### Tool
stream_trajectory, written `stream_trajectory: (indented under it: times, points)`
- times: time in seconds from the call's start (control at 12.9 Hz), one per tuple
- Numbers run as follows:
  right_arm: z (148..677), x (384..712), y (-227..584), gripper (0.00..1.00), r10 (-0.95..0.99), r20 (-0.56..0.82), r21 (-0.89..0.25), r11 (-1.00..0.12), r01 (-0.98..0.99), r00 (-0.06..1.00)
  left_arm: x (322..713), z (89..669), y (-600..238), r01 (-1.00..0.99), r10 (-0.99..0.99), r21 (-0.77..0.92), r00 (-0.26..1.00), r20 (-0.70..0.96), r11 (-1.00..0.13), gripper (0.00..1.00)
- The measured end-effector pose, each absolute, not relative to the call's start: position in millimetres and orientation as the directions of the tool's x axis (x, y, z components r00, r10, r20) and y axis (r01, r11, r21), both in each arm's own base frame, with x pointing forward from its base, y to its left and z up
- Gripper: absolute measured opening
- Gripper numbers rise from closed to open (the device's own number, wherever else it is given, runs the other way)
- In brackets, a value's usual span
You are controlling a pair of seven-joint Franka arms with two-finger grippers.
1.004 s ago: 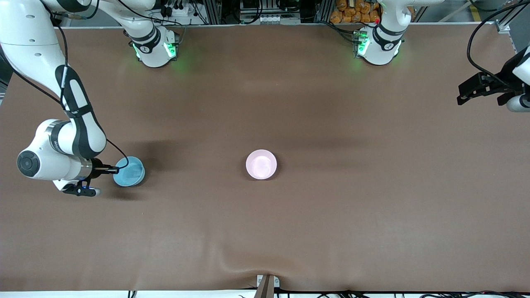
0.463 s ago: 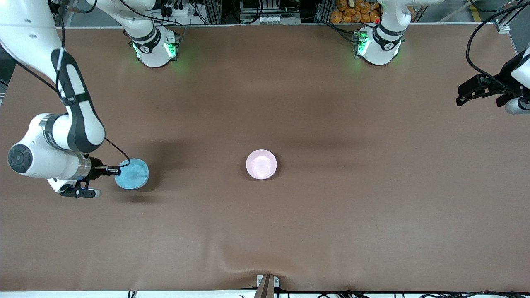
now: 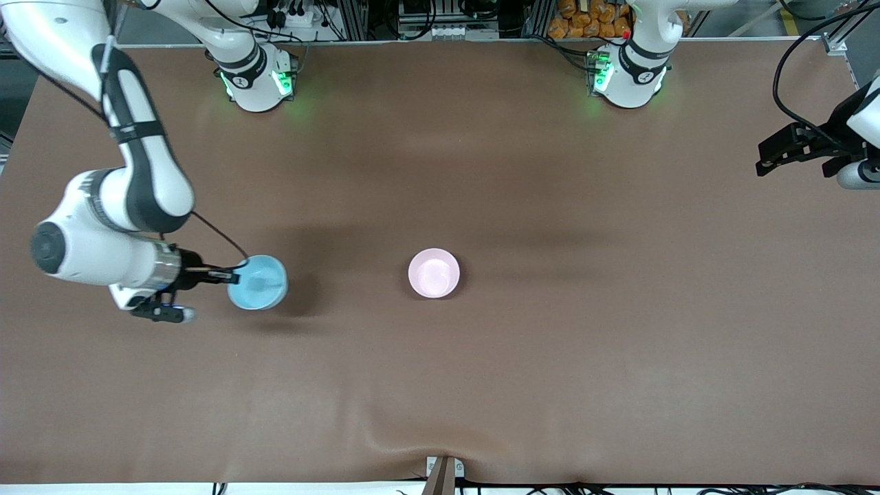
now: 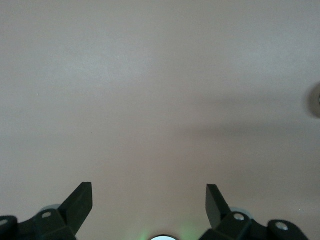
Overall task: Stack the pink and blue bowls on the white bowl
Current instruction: 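Carry the light blue bowl with the right gripper over the pink bowl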
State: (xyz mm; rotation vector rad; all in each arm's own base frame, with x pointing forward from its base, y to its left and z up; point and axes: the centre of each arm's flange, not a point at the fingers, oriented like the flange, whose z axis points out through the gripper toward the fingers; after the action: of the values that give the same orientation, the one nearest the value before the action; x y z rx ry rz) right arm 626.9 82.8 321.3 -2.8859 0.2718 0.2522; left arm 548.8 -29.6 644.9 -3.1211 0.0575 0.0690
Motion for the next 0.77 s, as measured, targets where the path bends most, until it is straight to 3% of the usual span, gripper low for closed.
stream_trajectory:
  times: [0.39,0.77]
  points:
    - [327,609,197,0.03,-0.291,-0.192,-0.184,-0.927,-0.326,0.937,549,645,-32,-0.042,-0.041,-0.018,0.998,-0.044,-0.999,1.00]
    - [328,597,255,0.03,-0.359,-0.303,-0.310,-0.839,-0.447,0.883,549,645,-32,-0.042,-0.041,-0.018,0.998,-0.044,-0.999,1.00]
